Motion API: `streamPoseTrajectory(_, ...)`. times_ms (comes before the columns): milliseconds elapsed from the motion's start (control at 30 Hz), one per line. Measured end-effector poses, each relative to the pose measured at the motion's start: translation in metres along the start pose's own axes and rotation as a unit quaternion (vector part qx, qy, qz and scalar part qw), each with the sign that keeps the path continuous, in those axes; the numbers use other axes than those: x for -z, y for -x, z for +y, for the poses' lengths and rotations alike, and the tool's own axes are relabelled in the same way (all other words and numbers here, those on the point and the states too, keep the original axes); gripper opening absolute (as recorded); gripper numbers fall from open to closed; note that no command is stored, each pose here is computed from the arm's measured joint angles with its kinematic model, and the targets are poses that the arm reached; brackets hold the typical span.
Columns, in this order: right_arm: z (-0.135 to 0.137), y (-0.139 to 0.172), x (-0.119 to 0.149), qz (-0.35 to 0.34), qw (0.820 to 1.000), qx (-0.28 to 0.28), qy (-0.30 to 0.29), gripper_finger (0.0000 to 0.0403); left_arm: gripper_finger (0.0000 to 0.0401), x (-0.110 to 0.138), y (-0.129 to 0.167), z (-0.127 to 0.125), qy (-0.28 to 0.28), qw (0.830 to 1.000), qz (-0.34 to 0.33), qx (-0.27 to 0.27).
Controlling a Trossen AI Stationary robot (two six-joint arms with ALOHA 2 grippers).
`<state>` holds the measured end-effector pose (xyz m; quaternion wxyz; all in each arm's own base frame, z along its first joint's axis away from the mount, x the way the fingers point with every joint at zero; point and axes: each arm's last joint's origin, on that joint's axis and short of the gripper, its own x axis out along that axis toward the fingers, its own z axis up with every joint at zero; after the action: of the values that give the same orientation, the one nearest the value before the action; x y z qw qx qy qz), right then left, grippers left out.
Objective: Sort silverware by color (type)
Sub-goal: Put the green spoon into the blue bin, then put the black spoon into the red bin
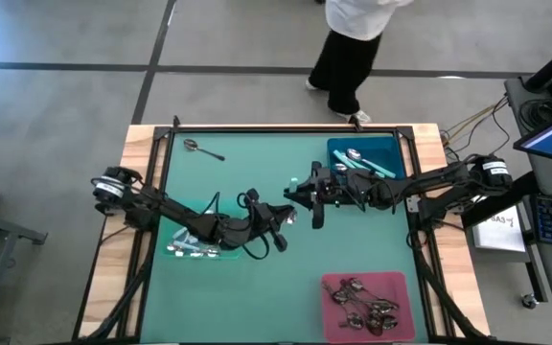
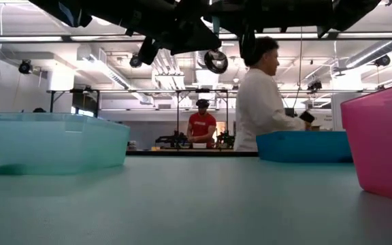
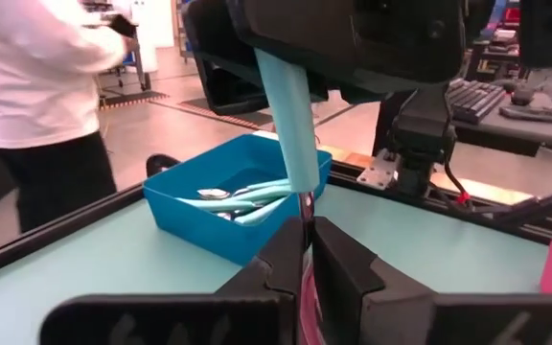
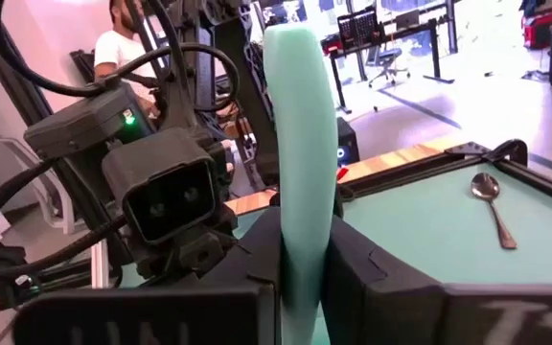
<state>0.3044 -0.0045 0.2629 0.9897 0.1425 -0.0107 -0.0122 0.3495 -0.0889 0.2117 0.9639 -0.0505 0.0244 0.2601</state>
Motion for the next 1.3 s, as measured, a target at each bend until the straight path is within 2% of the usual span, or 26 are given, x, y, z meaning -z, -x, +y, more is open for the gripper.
streamPoseTrajectory(133,-0.008,0.003,0.001,0.023,0.999,0.023,0.017,0.0030,0.0026,-0.002,0.000,0.000,0.006,1.000,-0.005,-0.006)
streamPoseTrajectory(267,-0.030,0.016,0.000,0.080,0.987,0.134,0.047,0.0030,0.0059,-0.005,0.001,-0.002,0.008,1.000,-0.007,0.000)
streamPoseTrajectory(433,-0.058,0.046,-0.011,0.188,0.939,0.276,0.077,0.0030,0.0096,-0.005,0.003,0.002,-0.021,1.000,0.018,-0.007)
streamPoseTrajectory(600,-0.076,0.075,-0.024,0.258,0.897,0.351,0.071,0.0030,0.0112,-0.011,0.008,0.017,-0.074,0.993,0.053,-0.068)
streamPoseTrajectory(767,-0.098,0.092,-0.019,0.323,0.838,0.430,0.088,0.0030,0.0111,-0.023,0.010,0.054,-0.130,0.975,0.115,-0.142)
streamPoseTrajectory(933,-0.124,0.094,0.000,0.393,0.792,0.462,0.070,0.0036,0.0111,-0.029,0.016,0.111,-0.120,0.944,0.235,-0.198)
streamPoseTrajectory(1033,-0.133,0.091,0.005,0.405,0.783,0.467,0.069,0.0079,0.0111,-0.031,0.022,0.143,-0.105,0.918,0.315,-0.216)
streamPoseTrajectory(1167,-0.139,0.085,0.010,0.419,0.771,0.473,0.080,0.0140,0.0111,-0.035,0.023,0.180,-0.094,0.890,0.384,-0.229)
streamPoseTrajectory(1300,-0.141,0.080,0.009,0.419,0.771,0.473,0.082,0.0176,0.0111,-0.035,0.015,0.212,-0.102,0.870,0.441,-0.196)
